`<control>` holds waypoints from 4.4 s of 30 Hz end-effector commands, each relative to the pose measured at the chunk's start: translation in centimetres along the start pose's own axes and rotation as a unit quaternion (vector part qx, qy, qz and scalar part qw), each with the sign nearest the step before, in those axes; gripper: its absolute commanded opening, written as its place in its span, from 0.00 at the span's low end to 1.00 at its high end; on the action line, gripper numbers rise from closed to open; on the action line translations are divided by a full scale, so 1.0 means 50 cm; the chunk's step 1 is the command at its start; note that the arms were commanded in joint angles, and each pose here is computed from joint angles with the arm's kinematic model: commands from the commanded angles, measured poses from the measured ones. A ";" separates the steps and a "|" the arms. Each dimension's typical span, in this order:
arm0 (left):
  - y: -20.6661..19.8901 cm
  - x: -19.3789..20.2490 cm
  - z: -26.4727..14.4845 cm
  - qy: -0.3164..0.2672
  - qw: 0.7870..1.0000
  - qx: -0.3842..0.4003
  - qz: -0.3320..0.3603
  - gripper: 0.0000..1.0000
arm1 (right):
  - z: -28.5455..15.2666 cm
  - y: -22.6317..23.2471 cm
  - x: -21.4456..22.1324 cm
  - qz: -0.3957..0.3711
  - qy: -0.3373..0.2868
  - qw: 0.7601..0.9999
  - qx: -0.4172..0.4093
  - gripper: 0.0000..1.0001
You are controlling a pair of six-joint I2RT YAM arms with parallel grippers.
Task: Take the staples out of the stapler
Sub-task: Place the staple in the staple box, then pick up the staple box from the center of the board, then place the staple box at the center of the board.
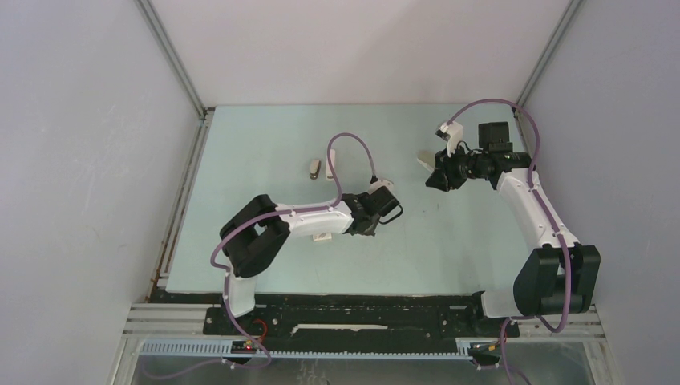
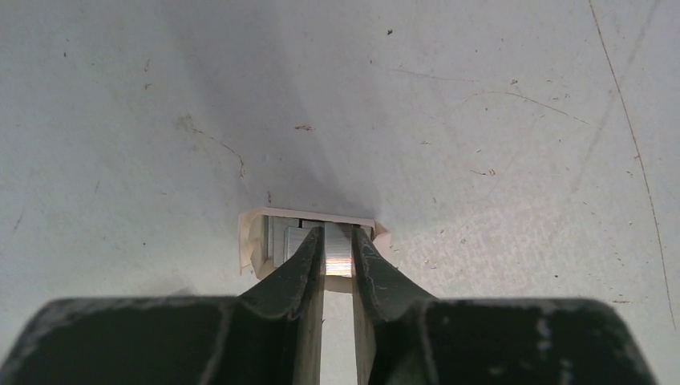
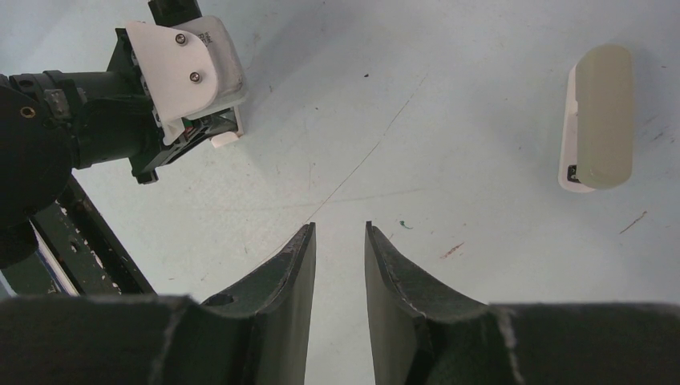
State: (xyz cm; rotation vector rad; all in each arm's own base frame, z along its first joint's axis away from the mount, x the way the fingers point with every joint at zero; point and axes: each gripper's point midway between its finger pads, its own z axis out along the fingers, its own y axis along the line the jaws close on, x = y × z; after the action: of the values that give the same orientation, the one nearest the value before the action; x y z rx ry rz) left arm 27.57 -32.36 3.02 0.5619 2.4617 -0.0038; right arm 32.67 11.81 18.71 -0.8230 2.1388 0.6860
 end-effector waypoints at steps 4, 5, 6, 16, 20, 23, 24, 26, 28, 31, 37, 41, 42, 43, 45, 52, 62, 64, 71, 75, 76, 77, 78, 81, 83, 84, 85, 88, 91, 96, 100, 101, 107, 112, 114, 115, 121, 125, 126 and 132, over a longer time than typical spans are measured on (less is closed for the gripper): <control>-0.010 -0.053 -0.013 -0.029 0.999 0.012 -0.010 0.28 | 0.000 0.007 -0.010 -0.005 -0.009 1.000 -0.004 0.37; -0.010 -0.053 -0.013 -0.029 0.999 0.012 -0.010 0.29 | 0.000 0.007 -0.010 -0.005 -0.009 1.000 -0.004 0.38; -0.010 -0.053 -0.013 -0.029 0.999 0.012 -0.010 0.30 | 0.000 0.008 -0.010 -0.005 -0.009 1.000 -0.004 0.37; -0.002 -0.097 -0.093 -0.073 0.996 0.032 -0.027 0.30 | -0.003 0.020 -0.015 -0.022 -0.009 1.000 -0.006 0.37; 0.018 -0.117 -0.145 -0.102 0.993 0.039 -0.038 0.30 | -0.001 0.043 -0.021 -0.059 -0.016 0.998 -0.004 0.38; 0.042 -0.112 -0.172 -0.121 0.991 0.038 -0.045 0.34 | -0.006 0.080 -0.034 -0.103 -0.027 0.994 -0.015 0.38; 0.051 -0.109 -0.181 -0.130 0.989 0.038 -0.049 0.36 | -0.010 0.095 -0.039 -0.121 -0.032 0.992 -0.020 0.38; 0.070 -0.106 -0.205 -0.159 0.984 0.043 -0.064 0.43 | -0.017 0.127 -0.047 -0.161 -0.046 0.985 -0.029 0.39; 0.091 -0.094 -0.225 -0.184 0.979 0.048 -0.079 0.47 | -0.027 0.162 -0.055 -0.209 -0.064 0.975 -0.039 0.40; 0.133 -0.067 -0.248 -0.219 0.969 0.041 -0.105 0.49 | -0.035 0.217 -0.057 -0.282 -0.095 0.953 -0.062 0.52; 0.209 -0.018 -0.283 -0.288 0.936 0.060 -0.191 0.70 | -0.028 0.357 -0.038 -0.273 -0.127 0.926 -0.229 0.99; 0.228 0.021 -0.267 -0.292 0.906 0.133 -0.276 0.77 | 0.028 0.366 0.016 -0.329 -0.068 0.913 -0.231 0.99; 0.228 0.031 -0.260 -0.291 0.897 0.154 -0.295 0.78 | 0.041 0.361 0.026 -0.320 -0.057 0.916 -0.235 0.99; 0.226 0.040 -0.254 -0.292 0.891 0.174 -0.302 0.78 | 0.050 0.359 0.035 -0.312 -0.049 0.918 -0.240 0.98; 0.228 0.051 -0.247 -0.296 0.878 0.195 -0.321 0.81 | 0.067 0.354 0.053 -0.299 -0.030 0.921 -0.246 0.96; 0.243 0.074 -0.177 -0.230 0.887 0.175 -0.359 0.61 | 0.100 0.339 0.072 -0.276 0.002 0.932 -0.233 0.94; 0.246 0.105 -0.105 -0.177 0.892 0.147 -0.389 0.48 | 0.097 0.332 0.073 -0.268 0.004 0.936 -0.228 0.94; 0.245 0.110 -0.101 -0.175 0.891 0.148 -0.392 0.45 | 0.097 0.332 0.073 -0.268 0.004 0.936 -0.230 0.94; 0.241 0.102 -0.091 -0.174 0.887 0.156 -0.398 0.36 | 0.096 0.332 0.076 -0.267 0.006 0.935 -0.232 0.94; 0.235 0.105 -0.081 -0.165 0.886 0.160 -0.402 0.34 | 0.094 0.333 0.075 -0.266 0.005 0.935 -0.233 0.94; 0.233 0.105 -0.081 -0.165 0.885 0.163 -0.403 0.33 | 0.094 0.332 0.075 -0.266 0.005 0.935 -0.233 0.94; 0.232 0.104 -0.080 -0.165 0.884 0.165 -0.404 0.30 | 0.094 0.332 0.076 -0.266 0.005 0.935 -0.234 0.94; 0.230 0.105 -0.081 -0.164 0.883 0.167 -0.406 0.28 | 0.094 0.332 0.076 -0.265 0.005 0.935 -0.234 0.94; 0.227 0.105 -0.082 -0.165 0.879 0.173 -0.412 0.20 | 0.092 0.332 0.075 -0.266 0.004 0.935 -0.234 0.94; 0.225 0.104 -0.085 -0.167 0.877 0.178 -0.415 0.14 | 0.091 0.333 0.074 -0.267 0.003 0.935 -0.234 0.94; 0.224 0.103 -0.087 -0.168 0.875 0.181 -0.416 0.10 | 0.090 0.333 0.074 -0.267 0.002 0.935 -0.234 0.94; 0.224 0.103 -0.088 -0.170 0.874 0.183 -0.418 0.06 | 0.089 0.333 0.073 -0.268 0.001 0.935 -0.234 0.94; 0.206 0.096 -0.107 -0.175 0.867 0.217 -0.414 0.00 | 0.084 0.331 0.071 -0.268 -0.002 0.935 -0.232 0.94; 0.190 0.086 -0.138 -0.188 0.855 0.257 -0.409 0.00 | 0.076 0.329 0.064 -0.268 -0.009 0.936 -0.229 0.94; 0.161 0.065 -0.201 -0.215 0.835 0.315 -0.397 0.00 | 0.054 0.319 0.048 -0.271 -0.027 0.938 -0.215 0.94; 0.104 0.040 -0.242 -0.216 0.829 0.357 -0.373 0.00 | 0.024 0.302 0.026 -0.272 -0.051 0.942 -0.192 0.94; 0.087 0.030 -0.249 -0.215 0.827 0.367 -0.367 0.00 | 0.016 0.296 0.020 -0.271 -0.058 0.943 -0.184 0.94; -0.049 -0.046 -0.248 -0.187 0.816 0.435 -0.331 0.00 | -0.040 0.258 -0.008 -0.252 -0.097 0.952 -0.144 0.95; -0.157 -0.108 -0.219 -0.164 0.809 0.473 -0.308 0.00 | -0.051 0.244 -0.008 -0.238 -0.101 0.956 -0.135 0.95; -0.189 -0.116 -0.188 -0.149 0.813 0.473 -0.305 0.00 | -0.048 0.240 -0.006 -0.237 -0.098 0.958 -0.131 0.95; -0.198 -0.119 -0.173 -0.143 0.815 0.471 -0.306 0.00 | -0.046 0.238 -0.006 -0.237 -0.096 0.958 -0.130 0.95; -0.215 -0.118 -0.106 -0.115 0.837 0.435 -0.312 0.08 | -0.044 0.230 -0.004 -0.235 -0.092 0.960 -0.122 0.95; -0.211 -0.098 -0.088 -0.099 0.854 0.408 -0.308 0.21 | -0.042 0.226 -0.002 -0.234 -0.088 0.961 -0.120 0.95; -0.209 -0.093 -0.087 -0.095 0.857 0.403 -0.307 0.22 | -0.041 0.225 -0.001 -0.233 -0.087 0.961 -0.120 0.95; -0.174 -0.065 -0.095 -0.098 0.876 0.366 -0.297 0.27 | -0.040 0.221 0.003 -0.229 -0.084 0.963 -0.119 0.95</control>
State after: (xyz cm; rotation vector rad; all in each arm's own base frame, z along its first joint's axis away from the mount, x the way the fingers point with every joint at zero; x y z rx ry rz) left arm 23.36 -41.73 5.28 0.0282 2.3308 -1.2762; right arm 23.47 17.77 21.95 -1.2989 1.6398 0.7421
